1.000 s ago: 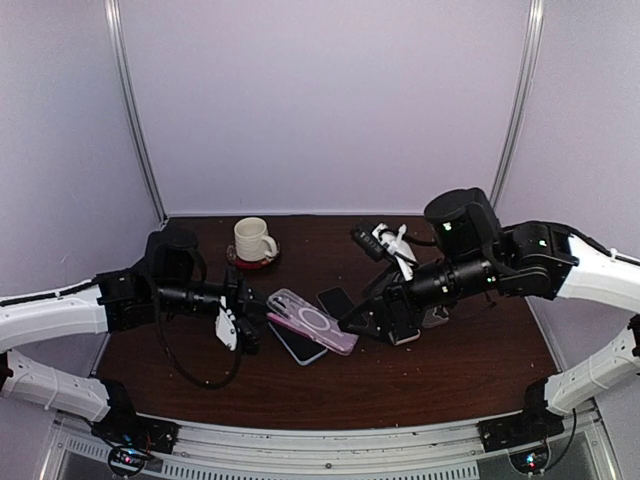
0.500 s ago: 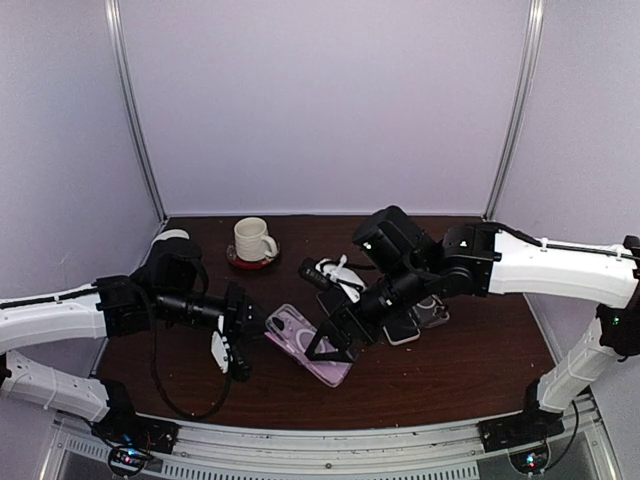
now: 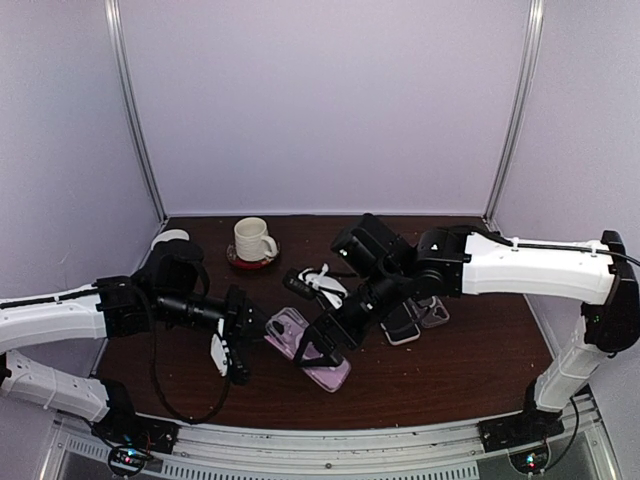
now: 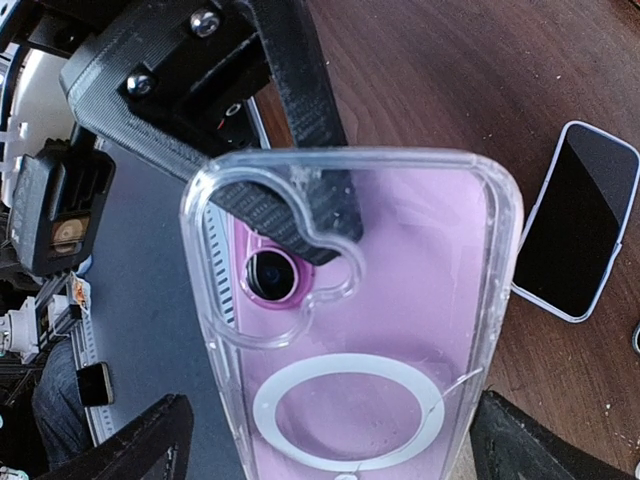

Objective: Take the phone out of the phone case
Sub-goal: Remove the phone case from the phone.

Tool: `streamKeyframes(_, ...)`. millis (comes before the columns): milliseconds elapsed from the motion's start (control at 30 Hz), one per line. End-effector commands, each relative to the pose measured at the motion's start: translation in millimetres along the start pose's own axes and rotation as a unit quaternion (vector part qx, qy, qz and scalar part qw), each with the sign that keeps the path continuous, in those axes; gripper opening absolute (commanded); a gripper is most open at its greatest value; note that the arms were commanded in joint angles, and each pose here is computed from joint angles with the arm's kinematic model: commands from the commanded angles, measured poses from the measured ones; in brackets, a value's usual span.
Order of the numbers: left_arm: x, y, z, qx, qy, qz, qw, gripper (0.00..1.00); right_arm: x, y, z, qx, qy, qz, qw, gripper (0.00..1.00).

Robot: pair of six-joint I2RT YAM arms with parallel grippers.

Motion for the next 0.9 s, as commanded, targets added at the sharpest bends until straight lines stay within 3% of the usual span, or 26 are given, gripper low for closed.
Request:
streamKeyframes(0,-4,3,19,-0.037,-0.026,-0.008,0.999,0.00,-10,0,3,-0.013,0.009,-0.012,1.000,1.00)
streamKeyframes(267,-5,4,20,-0.039,-0.027,-0.009,0.999,0.00,-7,-9,-1,-0.012,0.003,0.005,1.000,0.99)
streamKeyframes(400,-6,2,18,-0.036,-0.028,-0.011,0.999,0.00,-10,-8,0,-0.013,0.005,0.000,1.000,0.87)
streamKeyframes(567,-7,2,19,-0.036,-0.029,-0.011,0.999,0.00,-14,-8,3,-0.025,0.001,-0.009,1.000,0.79)
streamKeyframes(867,-8,5,21,-0.041,-0.036,-0.006,0.998,0.00,-15,2,-10,-0.010,-0.034,-0.023,0.999,0.78)
Point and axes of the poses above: each gripper's point midway between its finger pads, its own y axis back along the fingers, its own z axis along the line the jaws close on, x = y × z, the point moved 6 cm from there along y, back along the fingers, and after that the axes turned 6 degrees about y, right-handed, at the moved point
